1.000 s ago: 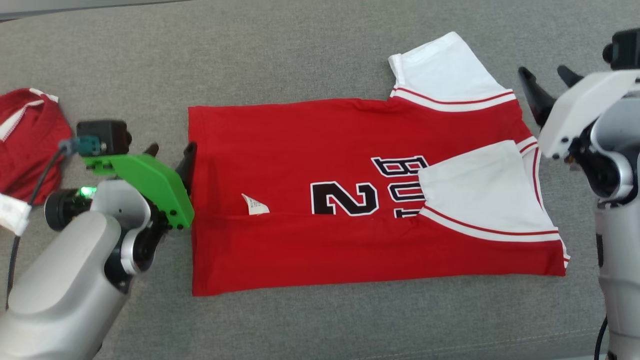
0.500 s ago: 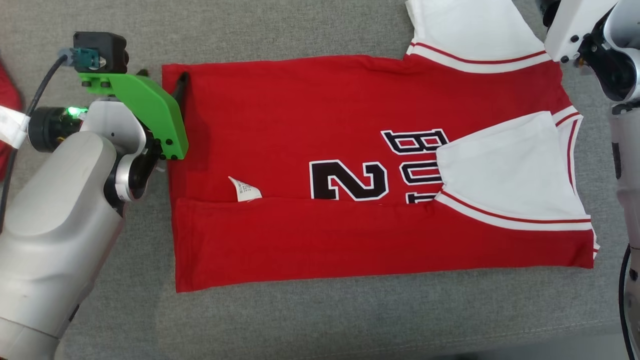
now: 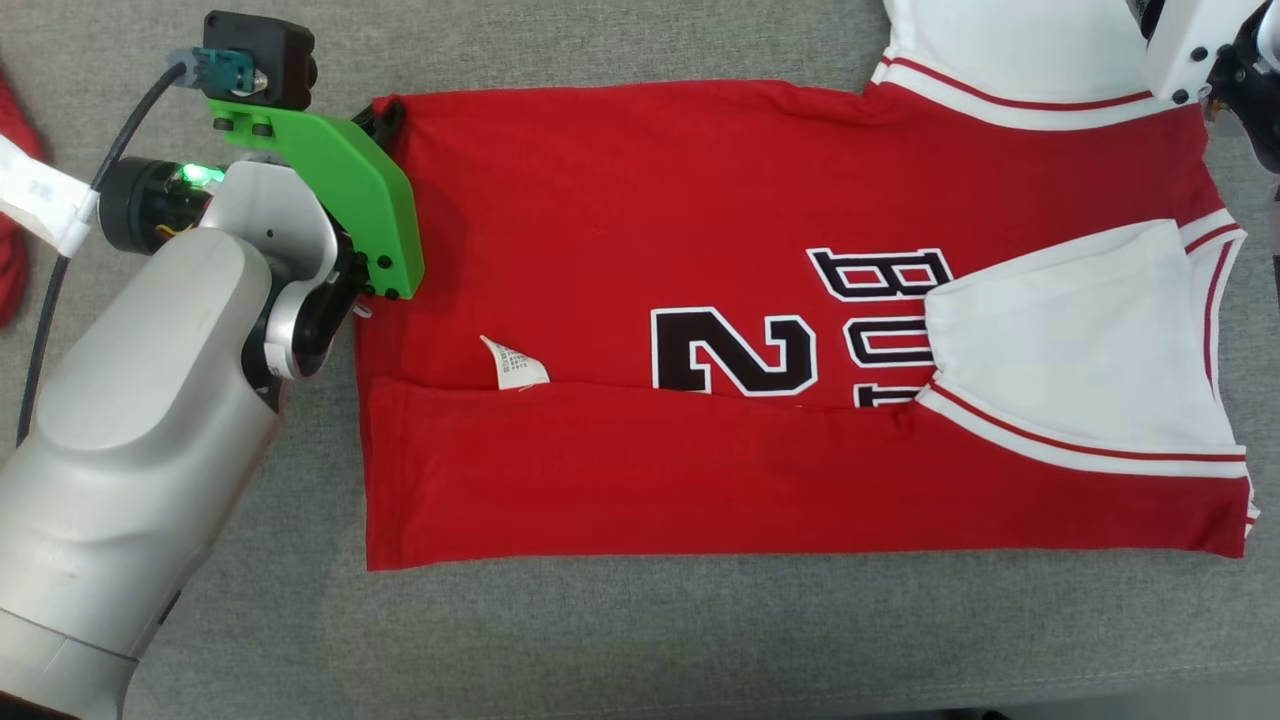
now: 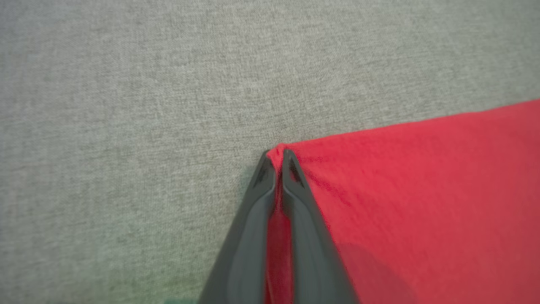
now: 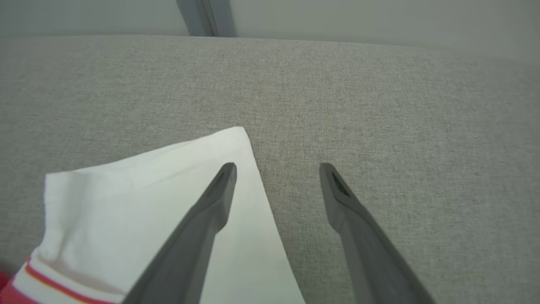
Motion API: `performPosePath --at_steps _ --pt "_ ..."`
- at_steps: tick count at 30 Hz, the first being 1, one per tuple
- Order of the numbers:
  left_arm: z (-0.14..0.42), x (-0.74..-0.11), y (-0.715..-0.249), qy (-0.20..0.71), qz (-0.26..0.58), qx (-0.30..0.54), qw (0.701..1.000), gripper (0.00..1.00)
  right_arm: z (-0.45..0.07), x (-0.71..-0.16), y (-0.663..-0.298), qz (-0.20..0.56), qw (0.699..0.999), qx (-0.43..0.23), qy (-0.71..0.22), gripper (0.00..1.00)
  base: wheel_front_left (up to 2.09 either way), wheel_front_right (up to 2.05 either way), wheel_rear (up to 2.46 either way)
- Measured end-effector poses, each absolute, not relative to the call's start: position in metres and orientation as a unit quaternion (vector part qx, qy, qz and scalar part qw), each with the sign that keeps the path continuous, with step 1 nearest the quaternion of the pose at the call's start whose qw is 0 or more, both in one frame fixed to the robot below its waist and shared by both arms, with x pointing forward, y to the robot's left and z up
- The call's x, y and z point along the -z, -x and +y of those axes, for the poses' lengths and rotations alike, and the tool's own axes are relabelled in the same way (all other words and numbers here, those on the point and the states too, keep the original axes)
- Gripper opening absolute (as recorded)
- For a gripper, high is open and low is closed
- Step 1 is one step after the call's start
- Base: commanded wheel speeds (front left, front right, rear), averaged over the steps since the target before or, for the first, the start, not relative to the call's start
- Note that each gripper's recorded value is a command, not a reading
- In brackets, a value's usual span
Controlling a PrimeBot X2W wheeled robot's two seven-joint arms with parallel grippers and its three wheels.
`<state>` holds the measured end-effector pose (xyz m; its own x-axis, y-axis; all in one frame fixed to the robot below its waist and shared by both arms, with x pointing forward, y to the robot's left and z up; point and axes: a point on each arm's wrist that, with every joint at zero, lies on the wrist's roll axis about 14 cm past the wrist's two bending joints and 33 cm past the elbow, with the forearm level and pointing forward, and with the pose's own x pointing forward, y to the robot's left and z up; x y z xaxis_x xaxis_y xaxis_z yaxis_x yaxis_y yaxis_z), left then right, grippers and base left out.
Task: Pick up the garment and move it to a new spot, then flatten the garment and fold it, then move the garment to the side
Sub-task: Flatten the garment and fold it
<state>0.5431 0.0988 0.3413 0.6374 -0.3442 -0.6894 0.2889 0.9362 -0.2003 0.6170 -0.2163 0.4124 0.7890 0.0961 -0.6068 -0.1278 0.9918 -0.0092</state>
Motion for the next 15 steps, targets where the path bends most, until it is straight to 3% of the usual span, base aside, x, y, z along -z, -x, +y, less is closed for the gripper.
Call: performPosePath --at_steps 14,15 --pt "0.101 -0.339 -0.542 0.051 0.371 0.175 0.910 0.00 -0.194 -0.366 -0.627 0.394 0.913 -0.089 0.051 0.97 0.00 0.00 0.00" --pt "0.101 -0.339 -0.542 0.051 0.371 0.174 0.911 0.00 -0.193 -0.365 -0.628 0.396 0.912 -0.092 0.054 0.47 0.00 0.00 0.00"
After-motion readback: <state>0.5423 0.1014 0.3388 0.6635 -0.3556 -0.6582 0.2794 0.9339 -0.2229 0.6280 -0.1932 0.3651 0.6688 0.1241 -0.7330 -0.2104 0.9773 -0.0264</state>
